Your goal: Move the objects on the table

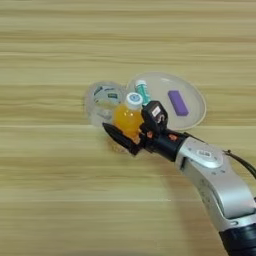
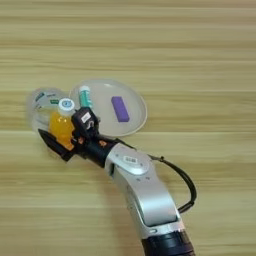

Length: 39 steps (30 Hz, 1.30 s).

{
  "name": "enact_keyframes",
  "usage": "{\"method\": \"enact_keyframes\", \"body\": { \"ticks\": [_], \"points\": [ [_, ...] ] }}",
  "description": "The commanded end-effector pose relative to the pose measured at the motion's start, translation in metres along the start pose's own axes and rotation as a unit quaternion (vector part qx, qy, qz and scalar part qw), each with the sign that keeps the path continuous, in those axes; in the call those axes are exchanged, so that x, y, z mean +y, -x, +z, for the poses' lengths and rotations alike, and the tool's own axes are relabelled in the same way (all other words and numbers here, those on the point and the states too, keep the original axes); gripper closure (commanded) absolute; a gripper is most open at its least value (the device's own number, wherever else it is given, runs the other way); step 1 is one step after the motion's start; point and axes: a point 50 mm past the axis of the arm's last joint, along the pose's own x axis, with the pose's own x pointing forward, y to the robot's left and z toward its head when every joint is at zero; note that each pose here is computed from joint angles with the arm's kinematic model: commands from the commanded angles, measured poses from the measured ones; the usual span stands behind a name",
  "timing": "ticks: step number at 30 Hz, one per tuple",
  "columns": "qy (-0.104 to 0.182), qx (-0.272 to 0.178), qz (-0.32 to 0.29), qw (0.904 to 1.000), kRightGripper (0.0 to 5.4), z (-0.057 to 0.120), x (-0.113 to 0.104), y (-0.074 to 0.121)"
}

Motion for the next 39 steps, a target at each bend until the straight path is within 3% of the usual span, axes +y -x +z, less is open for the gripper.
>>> {"method": "enact_keyframes", "body": {
  "ticks": [1, 21, 31, 39],
  "points": [
    [0.045, -0.042, -0.01, 0.998, 0.23, 0.024, -0.007, -0.003],
    [0.073, -0.097, -0.034, 0.992, 0.06, 0.053, -0.014, 0.005],
    [0.092, -0.14, -0.023, 0.9856, 0.06, 0.077, -0.009, 0.004],
    [0.115, -0.168, -0.063, 0.977, 0.06, 0.096, -0.021, 0.02]
  ]
}}
